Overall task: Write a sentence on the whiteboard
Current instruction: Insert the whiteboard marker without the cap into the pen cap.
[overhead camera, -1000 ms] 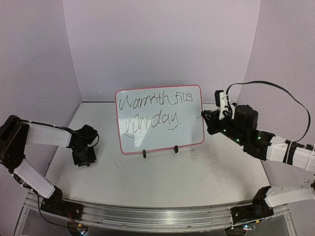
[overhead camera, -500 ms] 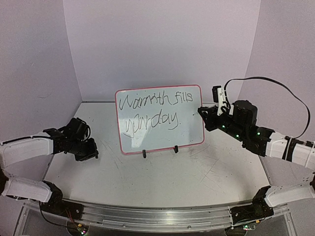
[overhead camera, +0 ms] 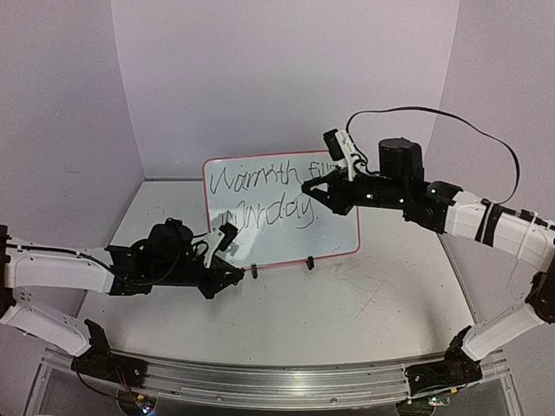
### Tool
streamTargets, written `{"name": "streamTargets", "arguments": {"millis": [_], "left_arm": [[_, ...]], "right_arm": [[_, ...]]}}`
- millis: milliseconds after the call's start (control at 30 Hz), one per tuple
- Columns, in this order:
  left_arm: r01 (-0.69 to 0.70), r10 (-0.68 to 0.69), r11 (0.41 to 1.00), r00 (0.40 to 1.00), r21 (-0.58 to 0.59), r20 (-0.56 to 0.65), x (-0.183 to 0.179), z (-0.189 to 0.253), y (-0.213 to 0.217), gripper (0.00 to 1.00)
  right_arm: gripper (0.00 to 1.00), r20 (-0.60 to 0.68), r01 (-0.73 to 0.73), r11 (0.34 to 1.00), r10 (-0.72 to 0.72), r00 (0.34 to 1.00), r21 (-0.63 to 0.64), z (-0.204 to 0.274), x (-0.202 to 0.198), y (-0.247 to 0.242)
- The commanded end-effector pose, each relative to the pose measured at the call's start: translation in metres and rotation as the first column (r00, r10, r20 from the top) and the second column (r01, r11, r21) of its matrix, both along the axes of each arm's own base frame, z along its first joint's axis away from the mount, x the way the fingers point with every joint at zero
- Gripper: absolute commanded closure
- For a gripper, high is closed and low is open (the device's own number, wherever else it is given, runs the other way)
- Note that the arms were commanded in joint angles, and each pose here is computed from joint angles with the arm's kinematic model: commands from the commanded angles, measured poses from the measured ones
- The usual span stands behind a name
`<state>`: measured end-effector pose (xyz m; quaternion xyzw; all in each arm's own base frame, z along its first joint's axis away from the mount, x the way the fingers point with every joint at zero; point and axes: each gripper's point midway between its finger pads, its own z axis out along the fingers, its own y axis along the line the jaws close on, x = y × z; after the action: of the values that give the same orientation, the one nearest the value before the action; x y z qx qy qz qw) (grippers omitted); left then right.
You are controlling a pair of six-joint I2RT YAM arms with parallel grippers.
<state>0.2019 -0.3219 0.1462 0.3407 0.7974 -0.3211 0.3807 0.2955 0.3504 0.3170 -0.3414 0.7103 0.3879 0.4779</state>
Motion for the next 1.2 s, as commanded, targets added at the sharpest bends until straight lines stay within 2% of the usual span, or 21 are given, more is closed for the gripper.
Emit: {"name": "streamTargets", "arguments": {"millis": [0, 167, 300, 467, 633, 1167], "left_arm": [[0.128, -0.114, 0.992, 0.887, -0.001, 0.448, 0.030, 0.060, -0.033, 1.00], [0.189, -0.178, 0.981, 0.825, 0.034, 0.537, 0.029, 0.064, -0.042, 1.00], [0.206, -0.183, 0.978, 0.803, 0.025, 0.567, 0.025, 0.068, -0.040, 1.00], [0.208, -0.181, 0.978, 0.805, 0.018, 0.565, 0.023, 0.069, -0.040, 1.00], [0.197, -0.173, 0.980, 0.807, 0.020, 0.565, 0.025, 0.068, -0.039, 1.00], [0.173, -0.150, 0.985, 0.808, 0.014, 0.570, 0.028, 0.071, -0.036, 1.00]], "right_arm": [[1.00, -0.099, -0.108, 0.990, 0.098, 0.990, -0.093, -0.017, -0.028, 0.032], [1.00, -0.159, -0.065, 0.994, 0.049, 0.986, -0.092, -0.030, -0.030, 0.047], [1.00, -0.194, -0.056, 0.993, 0.035, 0.980, -0.104, -0.043, -0.029, 0.055], [1.00, -0.188, -0.062, 0.992, 0.041, 0.981, -0.107, -0.051, -0.037, 0.069], [1.00, -0.184, -0.023, 0.998, 0.012, 0.983, -0.056, -0.047, -0.035, 0.072], [1.00, -0.221, -0.016, 0.997, -0.002, 0.975, -0.078, -0.064, -0.036, 0.072]]}}
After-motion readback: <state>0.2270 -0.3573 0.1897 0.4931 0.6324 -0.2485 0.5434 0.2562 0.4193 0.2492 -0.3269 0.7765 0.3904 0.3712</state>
